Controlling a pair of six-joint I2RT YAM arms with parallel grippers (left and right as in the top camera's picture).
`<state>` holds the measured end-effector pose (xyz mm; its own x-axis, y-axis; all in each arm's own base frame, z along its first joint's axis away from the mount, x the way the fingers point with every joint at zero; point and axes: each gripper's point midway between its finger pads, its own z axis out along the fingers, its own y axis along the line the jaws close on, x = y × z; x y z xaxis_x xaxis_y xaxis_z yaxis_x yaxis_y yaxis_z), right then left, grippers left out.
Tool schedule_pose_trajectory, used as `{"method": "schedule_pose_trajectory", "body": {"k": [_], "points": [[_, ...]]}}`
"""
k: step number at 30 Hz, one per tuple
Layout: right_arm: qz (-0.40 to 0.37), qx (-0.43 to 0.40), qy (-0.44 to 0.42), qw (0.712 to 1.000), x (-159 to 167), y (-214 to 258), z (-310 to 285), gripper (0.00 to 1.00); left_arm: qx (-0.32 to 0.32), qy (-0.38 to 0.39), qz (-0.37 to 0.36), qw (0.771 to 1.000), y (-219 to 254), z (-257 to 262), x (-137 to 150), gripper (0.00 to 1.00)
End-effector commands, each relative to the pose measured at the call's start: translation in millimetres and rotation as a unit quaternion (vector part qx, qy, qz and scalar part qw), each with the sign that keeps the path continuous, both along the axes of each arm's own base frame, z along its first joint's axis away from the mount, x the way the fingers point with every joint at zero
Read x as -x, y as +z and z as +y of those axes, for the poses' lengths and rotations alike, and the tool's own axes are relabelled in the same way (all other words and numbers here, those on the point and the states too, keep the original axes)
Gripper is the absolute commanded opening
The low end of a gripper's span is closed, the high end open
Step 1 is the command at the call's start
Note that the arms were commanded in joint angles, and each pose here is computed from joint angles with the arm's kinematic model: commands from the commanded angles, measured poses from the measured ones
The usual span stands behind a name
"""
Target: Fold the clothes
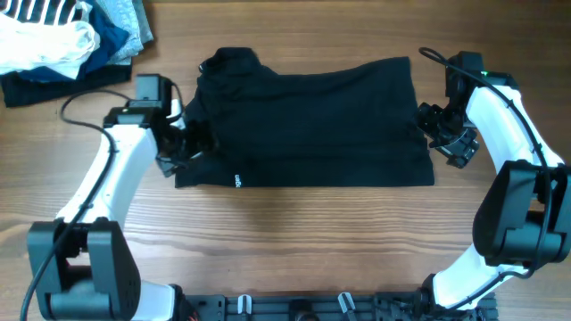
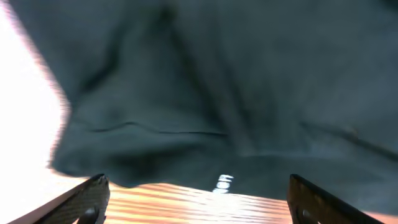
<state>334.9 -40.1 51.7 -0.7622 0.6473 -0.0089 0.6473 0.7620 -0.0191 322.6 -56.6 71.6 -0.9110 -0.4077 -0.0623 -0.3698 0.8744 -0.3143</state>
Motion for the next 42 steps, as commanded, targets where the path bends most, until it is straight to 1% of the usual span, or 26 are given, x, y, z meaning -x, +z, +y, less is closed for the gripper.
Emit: {"method": "schedule_pose_trajectory", "body": {"k": [1,6,9,13,18,23,25,32,34,39,42], "points": [[-0.013,-0.009,0.012,1.0,-7,5,2,1.0,0.021,-0.007,0.019,1.0,-12,-24,2,0.93],[-0.014,-0.009,0.024,1.0,-7,5,2,1.0,0.027,-0.008,0.029,0.999,-41,-34,-11,0.95],[-0.013,-0.009,0.028,0.999,-7,5,2,1.0,0.038,-0.01,0.028,0.999,-47,-38,-15,0.94],[-0.017,-0.009,0.034,0.999,-9,5,2,1.0,0.055,-0.014,0.018,0.998,-50,-44,-23,0.87],[-0.016,-0.009,0.035,0.999,-8,5,2,1.0,0.072,-0.013,0.005,0.997,-46,-50,-29,0.66],[-0.017,-0.009,0.034,0.999,-9,5,2,1.0,0.072,-0.013,0.005,0.997,-46,-50,-29,0.56],[-0.019,-0.009,0.035,0.999,-10,5,2,1.0,0.072,-0.013,0.005,0.997,-46,-50,-29,0.54],[-0.018,-0.009,0.035,0.999,-10,5,2,1.0,0.071,-0.011,0.014,0.997,-47,-50,-25,0.54],[-0.019,-0.009,0.035,0.999,-10,5,2,1.0,0.071,-0.011,0.011,0.997,-47,-50,-27,0.44],[-0.019,-0.009,0.035,0.999,-10,5,2,1.0,0.075,-0.008,-0.007,0.997,-45,-51,-36,0.13],[-0.018,-0.009,0.035,0.999,-10,5,2,1.0,0.077,-0.009,-0.028,0.997,-42,-52,-45,0.05]]}}
